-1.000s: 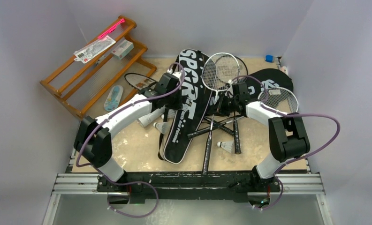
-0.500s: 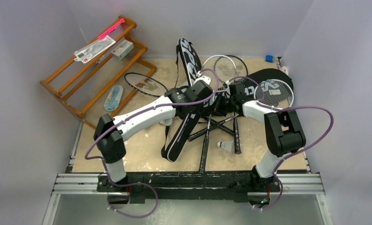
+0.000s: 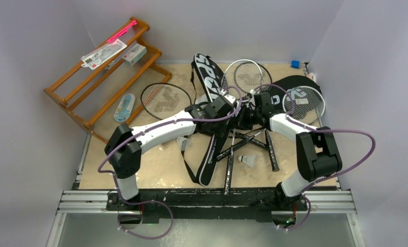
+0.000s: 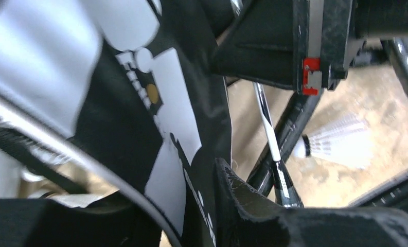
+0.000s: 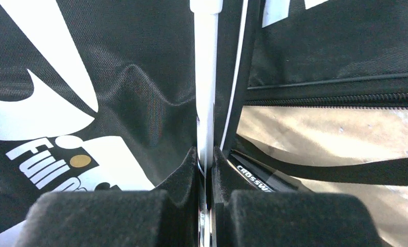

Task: Pack up the badminton gear
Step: Adjust the racket bag at the center of the board.

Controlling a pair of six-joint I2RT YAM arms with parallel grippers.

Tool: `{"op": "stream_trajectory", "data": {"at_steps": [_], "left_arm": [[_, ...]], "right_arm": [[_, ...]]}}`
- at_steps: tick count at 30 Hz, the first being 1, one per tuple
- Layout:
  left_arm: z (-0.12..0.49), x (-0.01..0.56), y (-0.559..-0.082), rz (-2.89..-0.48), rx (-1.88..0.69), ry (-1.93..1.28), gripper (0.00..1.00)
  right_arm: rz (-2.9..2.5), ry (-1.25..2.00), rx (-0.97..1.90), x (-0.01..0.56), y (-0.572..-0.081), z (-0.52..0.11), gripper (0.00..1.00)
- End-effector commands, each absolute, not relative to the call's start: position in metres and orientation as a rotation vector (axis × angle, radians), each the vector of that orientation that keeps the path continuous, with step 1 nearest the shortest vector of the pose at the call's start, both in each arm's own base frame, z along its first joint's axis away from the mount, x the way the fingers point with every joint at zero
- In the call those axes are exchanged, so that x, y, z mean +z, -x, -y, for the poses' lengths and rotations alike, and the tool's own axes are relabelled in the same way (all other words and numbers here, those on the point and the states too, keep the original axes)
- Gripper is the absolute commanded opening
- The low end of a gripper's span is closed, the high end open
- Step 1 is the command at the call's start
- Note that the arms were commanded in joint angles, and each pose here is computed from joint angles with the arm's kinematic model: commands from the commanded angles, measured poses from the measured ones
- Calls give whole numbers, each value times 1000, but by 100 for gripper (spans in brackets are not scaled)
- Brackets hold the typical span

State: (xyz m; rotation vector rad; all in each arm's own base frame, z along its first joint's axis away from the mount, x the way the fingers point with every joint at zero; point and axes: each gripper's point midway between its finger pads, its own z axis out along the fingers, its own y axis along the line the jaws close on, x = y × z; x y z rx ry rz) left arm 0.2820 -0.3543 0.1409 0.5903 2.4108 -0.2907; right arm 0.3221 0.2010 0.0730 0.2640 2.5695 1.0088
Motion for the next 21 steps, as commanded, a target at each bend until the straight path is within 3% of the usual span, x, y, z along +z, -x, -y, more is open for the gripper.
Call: {"op": "stream_trajectory", "data": {"at_steps": [1,3,5,13,21], "left_arm": [[398,154,-253,-2386,-712,-643,37],[400,157,-246,-2384,-801,-654,50],[398,163,-245,-2363,-843,-653,56],[385,192,-247,-2288,-1045,-580,55],[402,185,-240,-2296,-1239,-614,54]], "right_arm": [[-2566,-204,930,75,-315,-192,0],[-2575,-203,924,73,-313,-190,0],[-2576,-210,916,72,-312,-188,0],[-2579,-182,943,66,-313,-191,0],[-2579,-200,952,57,-320,-194,0]]}}
